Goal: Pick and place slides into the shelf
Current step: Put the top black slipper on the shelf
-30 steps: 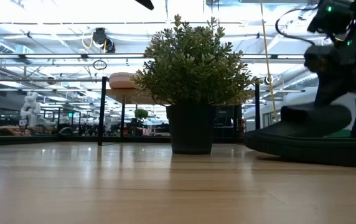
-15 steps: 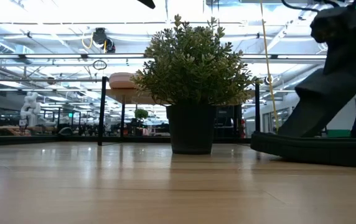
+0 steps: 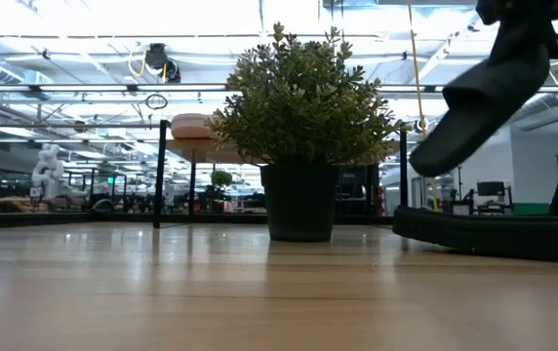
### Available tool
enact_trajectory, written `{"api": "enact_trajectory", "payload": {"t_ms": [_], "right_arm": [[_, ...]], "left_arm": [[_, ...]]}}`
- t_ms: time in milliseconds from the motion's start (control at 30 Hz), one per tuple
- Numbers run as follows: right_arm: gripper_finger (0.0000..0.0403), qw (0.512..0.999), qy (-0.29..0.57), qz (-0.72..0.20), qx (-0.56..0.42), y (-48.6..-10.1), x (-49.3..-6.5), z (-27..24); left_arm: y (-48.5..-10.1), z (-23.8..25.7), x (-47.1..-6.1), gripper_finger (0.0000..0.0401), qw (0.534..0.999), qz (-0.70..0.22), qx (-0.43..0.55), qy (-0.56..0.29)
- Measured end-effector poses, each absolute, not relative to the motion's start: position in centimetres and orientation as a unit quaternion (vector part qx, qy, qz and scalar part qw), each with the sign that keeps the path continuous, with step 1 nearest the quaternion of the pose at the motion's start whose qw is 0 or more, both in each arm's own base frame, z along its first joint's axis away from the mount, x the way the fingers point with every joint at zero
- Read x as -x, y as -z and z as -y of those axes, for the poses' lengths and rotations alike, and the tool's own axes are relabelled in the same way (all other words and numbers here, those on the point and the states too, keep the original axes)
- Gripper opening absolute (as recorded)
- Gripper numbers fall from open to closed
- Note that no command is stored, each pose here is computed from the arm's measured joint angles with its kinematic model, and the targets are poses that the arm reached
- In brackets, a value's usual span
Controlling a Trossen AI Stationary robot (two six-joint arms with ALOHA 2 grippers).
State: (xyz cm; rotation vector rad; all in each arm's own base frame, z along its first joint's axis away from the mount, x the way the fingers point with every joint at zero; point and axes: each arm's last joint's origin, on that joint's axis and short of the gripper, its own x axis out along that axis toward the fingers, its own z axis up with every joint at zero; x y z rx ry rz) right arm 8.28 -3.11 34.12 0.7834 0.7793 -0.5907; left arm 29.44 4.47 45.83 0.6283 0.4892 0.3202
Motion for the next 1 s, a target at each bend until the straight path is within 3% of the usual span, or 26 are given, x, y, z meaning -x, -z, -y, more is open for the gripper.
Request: {"api": "enact_trajectory", "payload": {"t_ms": [267, 500, 800, 1000], "right_arm": [[0.0, 0.816, 0.219, -0.349, -0.405, -35.9, -8.0, 2.6], [0.0, 0.826, 0.168, -0.326, -0.429, -37.7, -7.6, 2.1], [0.0, 0.869, 0.115, -0.239, -0.417, -40.5, -7.8, 2.1], [0.0, 0.878, 0.094, -0.221, -0.414, -41.0, -8.6, 2.3]], "left_arm": [[-46.4, -2.6, -31.2, 0.0175, 0.893, -0.18, -0.394, -0.121], [-43.6, -1.9, -34.6, 0.0175, 0.853, -0.214, -0.469, -0.078], [-41.2, -1.6, -39.8, 0.0175, 0.8, -0.173, -0.565, -0.102], [-40.6, -0.3, -41.1, 0.0175, 0.781, -0.146, -0.599, -0.094]]}}
